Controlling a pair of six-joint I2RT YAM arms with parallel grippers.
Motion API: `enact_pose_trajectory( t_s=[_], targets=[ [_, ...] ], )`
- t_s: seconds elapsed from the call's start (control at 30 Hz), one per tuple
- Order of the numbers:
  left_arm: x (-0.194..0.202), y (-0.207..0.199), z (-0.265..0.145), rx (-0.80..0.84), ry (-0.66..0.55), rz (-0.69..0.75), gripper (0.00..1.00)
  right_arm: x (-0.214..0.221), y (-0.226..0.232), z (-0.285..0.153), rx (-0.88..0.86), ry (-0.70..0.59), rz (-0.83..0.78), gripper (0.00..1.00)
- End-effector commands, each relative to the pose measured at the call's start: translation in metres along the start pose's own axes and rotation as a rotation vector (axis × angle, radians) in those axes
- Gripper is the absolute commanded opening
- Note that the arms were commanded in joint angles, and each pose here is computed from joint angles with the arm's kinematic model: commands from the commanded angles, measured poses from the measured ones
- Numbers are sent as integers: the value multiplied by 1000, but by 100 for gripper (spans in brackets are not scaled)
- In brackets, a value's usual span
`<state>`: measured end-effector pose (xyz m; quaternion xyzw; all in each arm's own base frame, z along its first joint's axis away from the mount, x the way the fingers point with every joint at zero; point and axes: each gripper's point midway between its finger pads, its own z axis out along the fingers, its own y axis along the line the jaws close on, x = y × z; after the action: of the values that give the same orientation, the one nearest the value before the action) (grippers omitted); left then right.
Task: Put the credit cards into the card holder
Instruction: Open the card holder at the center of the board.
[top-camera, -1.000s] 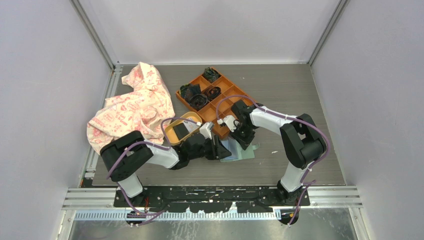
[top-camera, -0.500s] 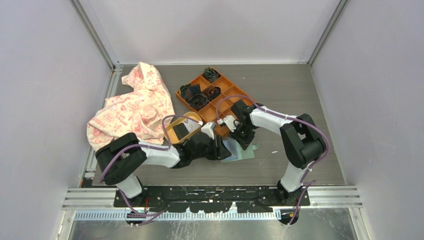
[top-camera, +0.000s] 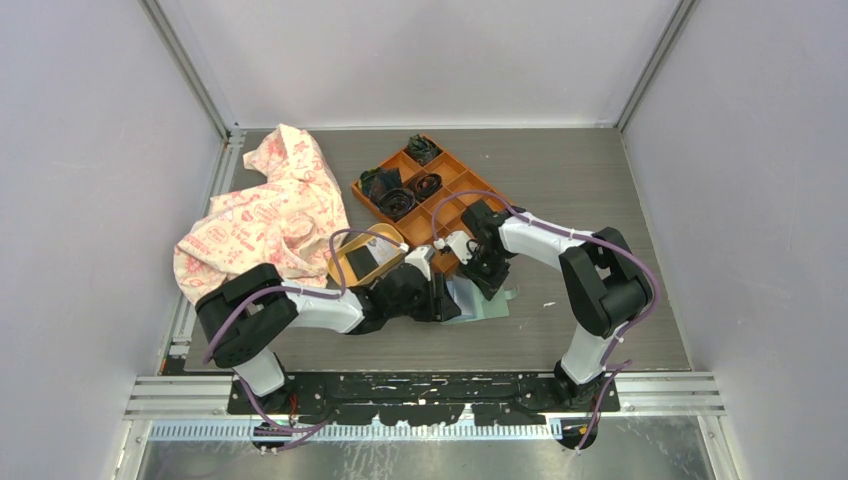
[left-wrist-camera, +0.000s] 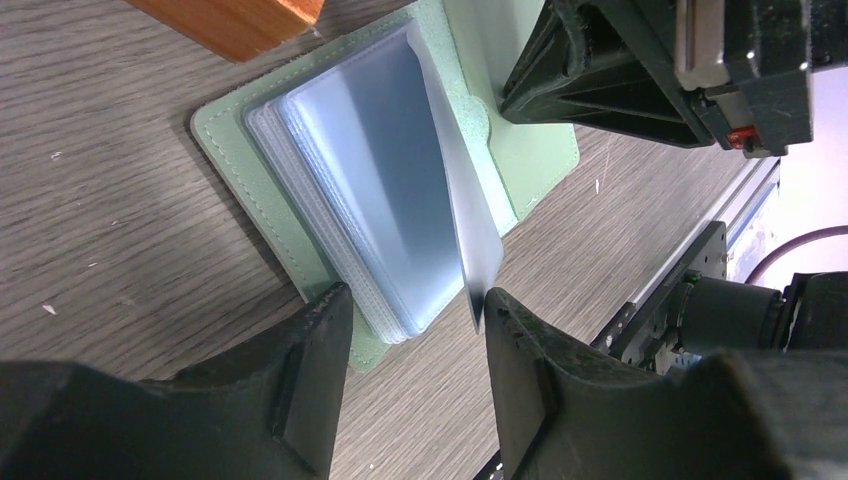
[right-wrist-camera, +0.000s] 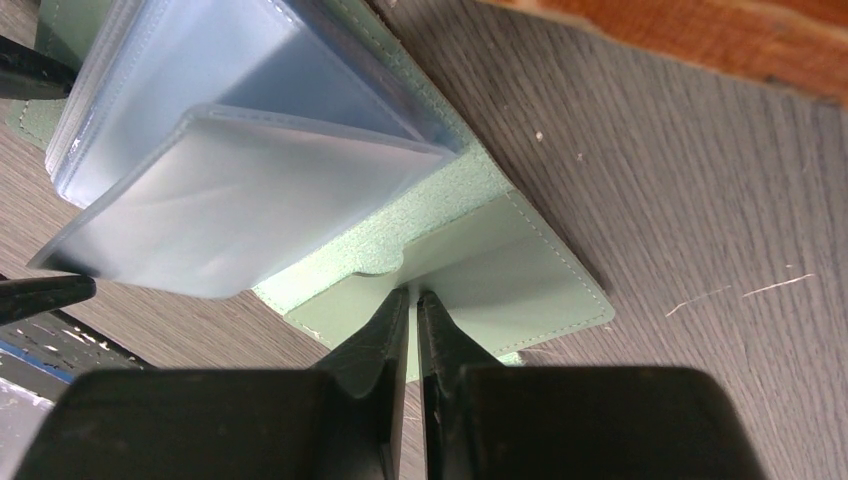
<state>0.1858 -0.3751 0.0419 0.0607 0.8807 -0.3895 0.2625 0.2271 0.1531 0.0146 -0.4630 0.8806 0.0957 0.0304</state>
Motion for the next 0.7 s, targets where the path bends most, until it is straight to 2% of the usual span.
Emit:
enact_pose_trajectory(
  t_s=[0.0, 0.33, 0.67],
  targets=[
    [-14, -28, 0, 88, -29, 14, 52, -1, 20, 10, -92, 15, -12, 14],
    [-25, -56, -9, 261, -111, -24, 44, -5, 27, 5, -131, -3, -8, 15],
    [-36, -71, -9, 329, -157, -15, 43, -16, 30, -14, -175, -74, 34, 20]
  ],
)
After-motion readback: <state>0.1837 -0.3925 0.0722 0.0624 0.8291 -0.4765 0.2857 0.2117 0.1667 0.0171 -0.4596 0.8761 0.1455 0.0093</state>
